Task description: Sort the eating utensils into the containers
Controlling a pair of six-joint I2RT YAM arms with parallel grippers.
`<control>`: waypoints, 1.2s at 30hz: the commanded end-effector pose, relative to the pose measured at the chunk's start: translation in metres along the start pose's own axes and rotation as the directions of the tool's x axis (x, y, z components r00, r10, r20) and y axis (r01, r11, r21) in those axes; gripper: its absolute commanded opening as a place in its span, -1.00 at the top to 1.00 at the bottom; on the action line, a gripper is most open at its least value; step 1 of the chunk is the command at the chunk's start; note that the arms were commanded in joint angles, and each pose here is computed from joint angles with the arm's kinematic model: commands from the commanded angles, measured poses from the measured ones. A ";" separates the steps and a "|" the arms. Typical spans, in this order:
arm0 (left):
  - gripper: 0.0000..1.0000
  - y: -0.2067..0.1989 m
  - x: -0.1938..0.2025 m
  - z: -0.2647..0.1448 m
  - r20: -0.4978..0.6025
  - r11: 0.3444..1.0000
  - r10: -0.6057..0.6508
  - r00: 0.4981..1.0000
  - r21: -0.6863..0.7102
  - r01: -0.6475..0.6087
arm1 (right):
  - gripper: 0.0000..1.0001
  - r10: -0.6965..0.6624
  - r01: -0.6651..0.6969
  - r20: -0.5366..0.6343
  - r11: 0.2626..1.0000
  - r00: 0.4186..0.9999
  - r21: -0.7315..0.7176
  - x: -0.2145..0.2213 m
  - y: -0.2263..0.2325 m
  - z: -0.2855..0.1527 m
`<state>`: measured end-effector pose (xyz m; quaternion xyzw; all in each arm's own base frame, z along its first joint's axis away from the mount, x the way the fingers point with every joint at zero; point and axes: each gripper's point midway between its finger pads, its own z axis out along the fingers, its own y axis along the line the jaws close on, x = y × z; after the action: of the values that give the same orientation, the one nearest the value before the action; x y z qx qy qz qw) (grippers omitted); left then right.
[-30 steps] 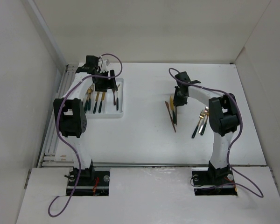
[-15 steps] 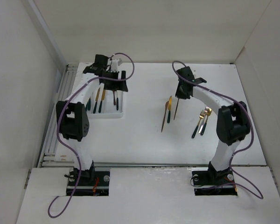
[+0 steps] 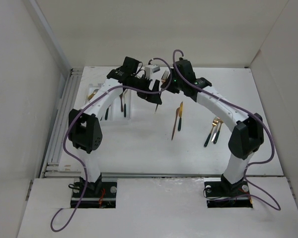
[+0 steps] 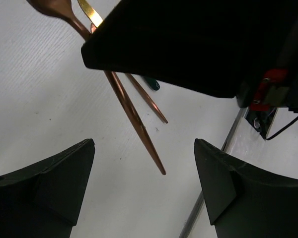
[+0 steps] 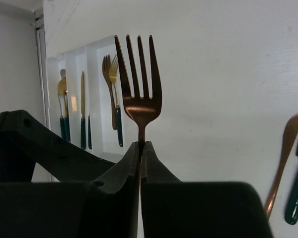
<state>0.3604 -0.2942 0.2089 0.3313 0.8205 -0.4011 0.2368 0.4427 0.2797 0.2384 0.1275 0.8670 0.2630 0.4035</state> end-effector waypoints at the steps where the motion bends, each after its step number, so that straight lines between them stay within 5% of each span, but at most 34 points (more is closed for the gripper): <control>1: -0.58 -0.010 -0.010 -0.012 0.041 0.999 0.026 0.999 0.020 -0.026 | 1.00 0.088 -0.086 0.004 0.987 0.996 -0.137 -0.012 0.040 -0.005; 11: 0.13 0.018 0.001 0.000 0.015 0.995 -0.047 0.999 -0.084 0.049 | 1.00 0.093 -0.097 -0.031 0.976 0.995 -0.193 0.004 0.060 -0.015; 16: 1.00 0.029 0.004 0.001 0.011 0.987 -0.078 0.997 -0.138 0.079 | 1.00 0.074 -0.091 -0.085 0.973 0.994 -0.210 0.022 0.067 -0.010; 21: 1.00 0.049 0.010 -0.007 0.033 0.975 -0.145 0.989 -0.165 0.148 | 0.95 0.062 -0.094 -0.124 0.957 0.990 -0.274 0.029 0.079 -0.006; 22: 1.00 0.052 0.010 -0.012 0.043 0.970 -0.165 0.985 -0.172 0.170 | 0.77 0.066 -0.098 -0.118 0.952 0.991 -0.291 0.022 0.081 -0.007; 23: 1.00 0.067 0.014 -0.021 0.057 0.958 -0.191 0.980 -0.205 0.198 | 0.34 0.066 -0.098 -0.118 0.952 0.991 -0.291 0.022 0.081 -0.007; 26: 1.00 0.106 0.028 -0.047 0.115 0.912 -0.290 0.950 -0.268 0.311 | 0.11 0.066 -0.084 -0.076 0.959 0.995 -0.272 0.009 0.072 -0.008; 33: 1.00 0.186 0.069 -0.083 0.204 0.795 -0.441 0.874 -0.363 0.486 | 0.07 0.018 -0.018 -0.003 0.976 1.000 -0.216 0.002 0.049 -0.020; 36: 1.00 0.197 0.073 -0.076 0.187 0.794 -0.448 0.874 -0.365 0.486 | 0.10 -0.001 -0.001 -0.013 0.984 1.000 -0.177 0.007 0.034 -0.019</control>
<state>0.4421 -0.1008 0.1075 0.0250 0.9334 -0.2757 0.2282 0.4215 0.3165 0.2433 0.0969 0.8562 0.3463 0.3709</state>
